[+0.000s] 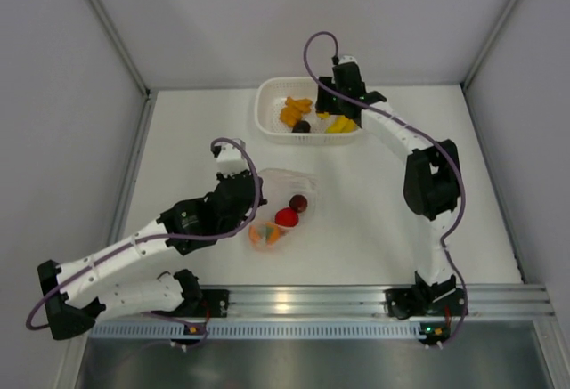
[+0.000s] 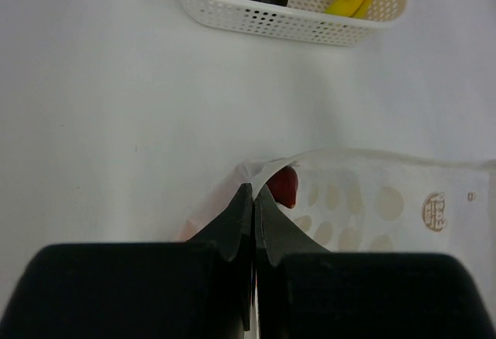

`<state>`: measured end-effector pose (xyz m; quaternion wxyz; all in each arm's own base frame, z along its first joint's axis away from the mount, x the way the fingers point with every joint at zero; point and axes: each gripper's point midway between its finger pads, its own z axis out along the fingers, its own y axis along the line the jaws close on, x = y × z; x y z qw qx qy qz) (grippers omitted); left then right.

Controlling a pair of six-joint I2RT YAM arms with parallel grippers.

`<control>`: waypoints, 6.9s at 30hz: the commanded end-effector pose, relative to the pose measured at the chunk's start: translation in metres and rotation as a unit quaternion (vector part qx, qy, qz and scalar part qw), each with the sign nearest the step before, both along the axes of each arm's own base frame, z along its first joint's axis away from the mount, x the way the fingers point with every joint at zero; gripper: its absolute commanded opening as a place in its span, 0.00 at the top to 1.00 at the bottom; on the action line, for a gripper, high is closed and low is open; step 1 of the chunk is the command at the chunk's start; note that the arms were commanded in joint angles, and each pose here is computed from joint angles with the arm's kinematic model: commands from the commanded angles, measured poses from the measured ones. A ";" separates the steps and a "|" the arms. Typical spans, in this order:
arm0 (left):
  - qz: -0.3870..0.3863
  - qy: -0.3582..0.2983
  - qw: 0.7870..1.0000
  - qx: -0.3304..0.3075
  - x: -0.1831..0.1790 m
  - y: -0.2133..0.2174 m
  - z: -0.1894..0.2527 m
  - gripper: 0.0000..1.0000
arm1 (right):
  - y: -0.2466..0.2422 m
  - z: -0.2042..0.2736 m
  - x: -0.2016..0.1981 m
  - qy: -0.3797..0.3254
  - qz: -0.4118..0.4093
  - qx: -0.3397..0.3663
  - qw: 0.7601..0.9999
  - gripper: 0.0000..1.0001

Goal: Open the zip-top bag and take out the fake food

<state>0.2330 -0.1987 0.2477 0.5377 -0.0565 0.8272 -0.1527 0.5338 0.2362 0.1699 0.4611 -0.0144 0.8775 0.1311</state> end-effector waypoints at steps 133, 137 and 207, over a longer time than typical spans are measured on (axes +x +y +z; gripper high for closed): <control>0.085 0.021 0.986 -0.139 -0.007 -0.024 -0.055 1.00 | 0.115 -0.057 -0.303 0.000 0.181 -0.031 0.983 0.59; 0.075 0.015 0.989 -0.125 -0.005 -0.028 -0.047 1.00 | 0.121 -0.028 -0.312 -0.022 0.202 -0.022 0.979 0.59; 0.082 0.016 0.990 -0.115 -0.013 0.028 -0.027 1.00 | 0.046 0.152 -0.058 -0.132 0.165 0.043 0.976 0.07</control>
